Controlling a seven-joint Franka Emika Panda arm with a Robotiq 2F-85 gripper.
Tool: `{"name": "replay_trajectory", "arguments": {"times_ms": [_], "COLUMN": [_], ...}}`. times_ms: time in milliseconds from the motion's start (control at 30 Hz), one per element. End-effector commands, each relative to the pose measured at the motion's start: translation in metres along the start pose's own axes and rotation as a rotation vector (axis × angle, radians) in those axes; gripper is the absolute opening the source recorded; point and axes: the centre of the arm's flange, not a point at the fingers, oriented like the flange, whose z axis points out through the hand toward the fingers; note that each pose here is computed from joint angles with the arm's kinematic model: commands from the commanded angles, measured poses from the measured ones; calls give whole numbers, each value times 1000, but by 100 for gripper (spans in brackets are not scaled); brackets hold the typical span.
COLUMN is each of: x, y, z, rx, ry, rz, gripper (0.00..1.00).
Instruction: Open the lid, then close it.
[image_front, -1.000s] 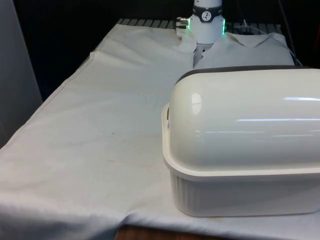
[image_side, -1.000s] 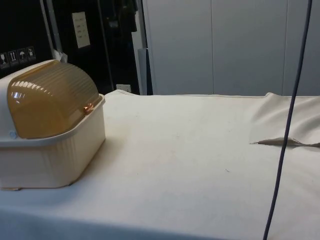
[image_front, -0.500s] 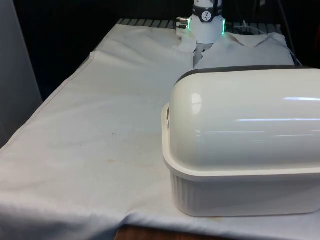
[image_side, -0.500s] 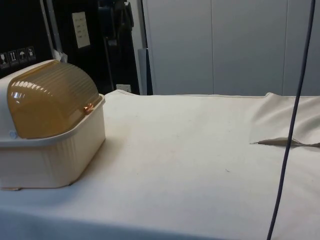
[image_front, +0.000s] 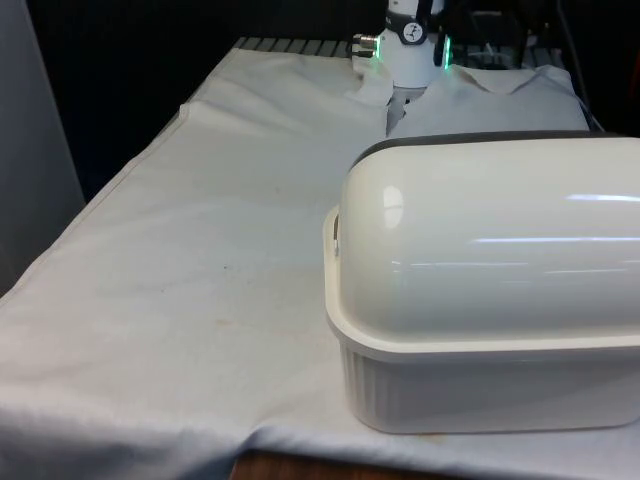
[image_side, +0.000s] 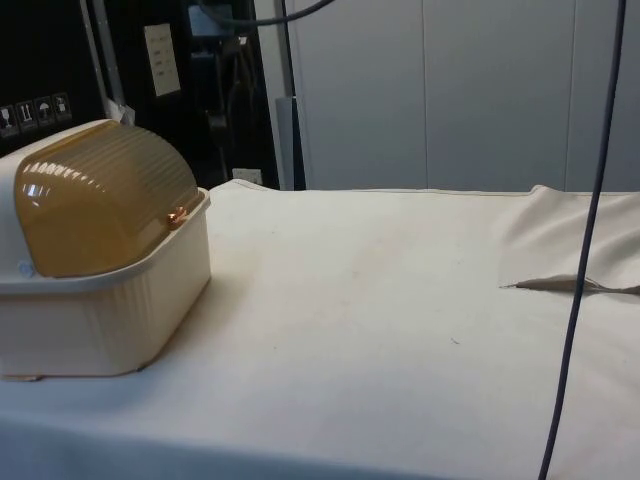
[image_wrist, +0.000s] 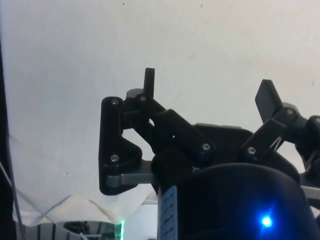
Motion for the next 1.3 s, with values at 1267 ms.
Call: {"name": "replay_trajectory", "arguments": {"times_ms": [1267], "x": [25], "y": [7], "z": [72], "rx": [0], "ry": [75], "rz": [-1], "gripper": [100]}}
